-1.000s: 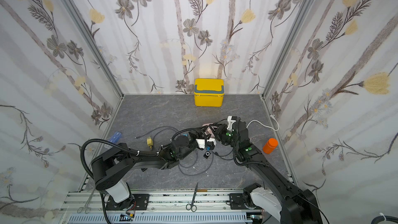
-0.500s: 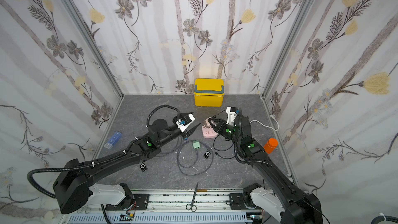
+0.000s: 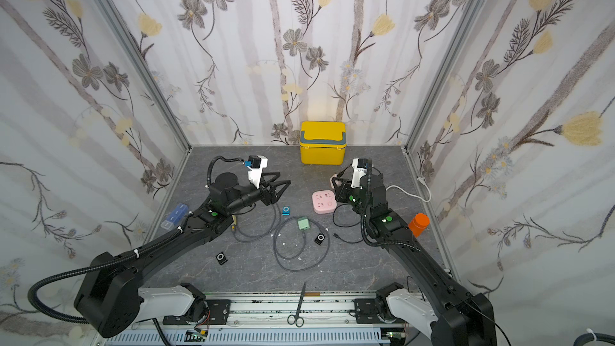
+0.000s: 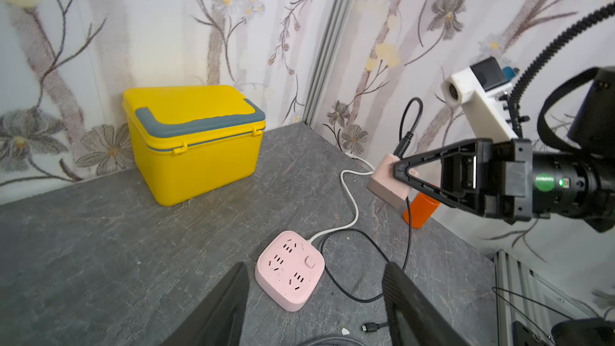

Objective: Charge mp3
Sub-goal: Pick up the plug from the center of the board, then insert the plug into the socket.

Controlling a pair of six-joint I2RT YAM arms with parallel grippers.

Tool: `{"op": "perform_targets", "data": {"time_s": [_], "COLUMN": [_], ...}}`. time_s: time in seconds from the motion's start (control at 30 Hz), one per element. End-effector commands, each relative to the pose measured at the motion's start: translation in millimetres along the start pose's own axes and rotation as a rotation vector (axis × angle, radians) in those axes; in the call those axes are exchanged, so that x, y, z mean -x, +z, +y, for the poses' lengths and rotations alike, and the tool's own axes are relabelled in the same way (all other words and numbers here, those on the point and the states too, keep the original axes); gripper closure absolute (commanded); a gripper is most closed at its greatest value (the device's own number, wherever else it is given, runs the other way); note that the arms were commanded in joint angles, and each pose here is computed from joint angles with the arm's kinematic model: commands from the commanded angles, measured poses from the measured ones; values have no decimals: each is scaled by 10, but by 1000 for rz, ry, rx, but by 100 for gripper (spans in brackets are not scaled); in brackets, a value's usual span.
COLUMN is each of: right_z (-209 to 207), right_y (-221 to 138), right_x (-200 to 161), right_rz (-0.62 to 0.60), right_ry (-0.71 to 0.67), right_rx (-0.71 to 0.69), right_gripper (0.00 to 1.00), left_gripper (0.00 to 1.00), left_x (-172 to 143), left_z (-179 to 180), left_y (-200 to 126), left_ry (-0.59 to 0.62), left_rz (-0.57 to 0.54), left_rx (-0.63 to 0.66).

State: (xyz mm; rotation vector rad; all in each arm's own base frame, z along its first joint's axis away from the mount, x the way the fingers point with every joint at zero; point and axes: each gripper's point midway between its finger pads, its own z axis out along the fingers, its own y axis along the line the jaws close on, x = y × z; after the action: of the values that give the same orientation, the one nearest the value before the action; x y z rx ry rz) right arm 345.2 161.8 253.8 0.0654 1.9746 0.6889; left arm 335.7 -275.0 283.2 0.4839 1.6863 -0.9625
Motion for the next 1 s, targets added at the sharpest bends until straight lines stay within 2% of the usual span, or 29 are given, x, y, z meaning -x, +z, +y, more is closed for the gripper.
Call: {"op": "perform_targets", "data": {"time_s": [0.0,0.1,0.27,0.5,0.67,0.8,0.97], "right_z": [-189,-310,-476,-378,-445,-500,-545], "right_y": [112,265,554,797,983,1065,1172], "right_x": [53,-25,-151,-260,-437,-584,-764], "right_rz": [-29,-10,8,-30,20,41,72], "right_ry": [-98,-127,-156,-192,-205,-212,-225], "right_rx": [-106,-157,-212,-114,-126,-153,-167], "right_gripper": [100,100,100,100,100,100,100], "left_gripper": [34,34,34,35,35,35,35], "left_x": [153,133,116,109,88,54,-28], "left_z": [69,197,251,436,465,567,882], "left_y": [22,78,174,273,325,372,407], "left_ry": [-113,-142,-188,-230,-242,-266,-358], "left_rz": [-46,-35,-23,-3,15,35,80], "left_rx": [-19,-6,-69,-85,-111,-83,-3]}}
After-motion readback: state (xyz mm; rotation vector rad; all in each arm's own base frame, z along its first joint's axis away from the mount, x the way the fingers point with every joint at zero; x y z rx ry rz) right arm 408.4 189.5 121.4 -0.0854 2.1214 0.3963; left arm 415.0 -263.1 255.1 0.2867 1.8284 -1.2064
